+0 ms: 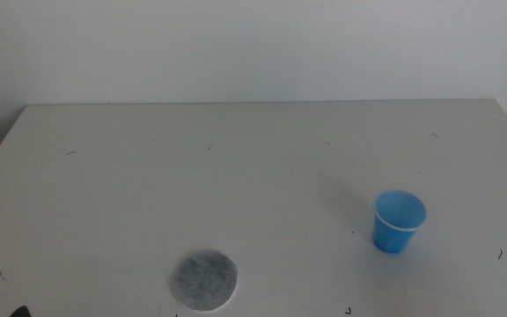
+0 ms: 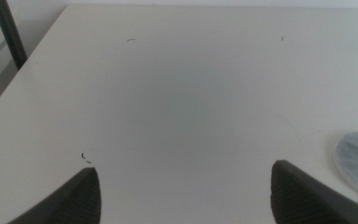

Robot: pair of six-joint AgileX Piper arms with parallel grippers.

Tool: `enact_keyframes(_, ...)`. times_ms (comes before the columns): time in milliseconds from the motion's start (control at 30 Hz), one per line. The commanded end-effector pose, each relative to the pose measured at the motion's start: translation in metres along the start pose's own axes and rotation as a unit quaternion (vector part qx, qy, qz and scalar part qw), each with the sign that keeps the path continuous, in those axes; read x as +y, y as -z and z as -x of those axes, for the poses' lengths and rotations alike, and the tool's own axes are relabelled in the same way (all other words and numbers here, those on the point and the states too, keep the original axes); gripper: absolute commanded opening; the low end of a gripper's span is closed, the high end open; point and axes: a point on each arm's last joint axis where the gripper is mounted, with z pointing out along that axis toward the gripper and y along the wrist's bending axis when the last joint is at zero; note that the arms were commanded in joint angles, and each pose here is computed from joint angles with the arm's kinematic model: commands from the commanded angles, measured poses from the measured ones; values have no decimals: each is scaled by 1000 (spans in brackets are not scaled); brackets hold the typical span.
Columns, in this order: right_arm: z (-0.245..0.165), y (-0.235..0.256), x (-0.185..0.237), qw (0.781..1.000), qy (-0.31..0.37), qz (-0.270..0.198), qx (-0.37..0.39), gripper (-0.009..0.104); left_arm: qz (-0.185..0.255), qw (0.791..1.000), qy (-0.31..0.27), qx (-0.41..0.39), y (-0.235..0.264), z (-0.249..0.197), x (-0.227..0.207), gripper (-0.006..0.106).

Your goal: Place an empty cup on a cup mat.

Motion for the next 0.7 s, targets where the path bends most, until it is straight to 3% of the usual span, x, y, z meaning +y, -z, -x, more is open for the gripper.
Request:
enact_keyframes(0, 13, 5, -1, 998, -2, -3, -55, 92, -5, 999, 6, -40, 1, 8, -1, 105)
enact_keyframes(333, 64, 26, -5, 998, -4, -8, -65, 92, -5, 999, 6, -40, 1, 8, -1, 105)
enact_keyframes(667, 120, 22, -10, 999, -4, -9, 44, 92, -5, 999, 6, -40, 1, 8, -1, 105)
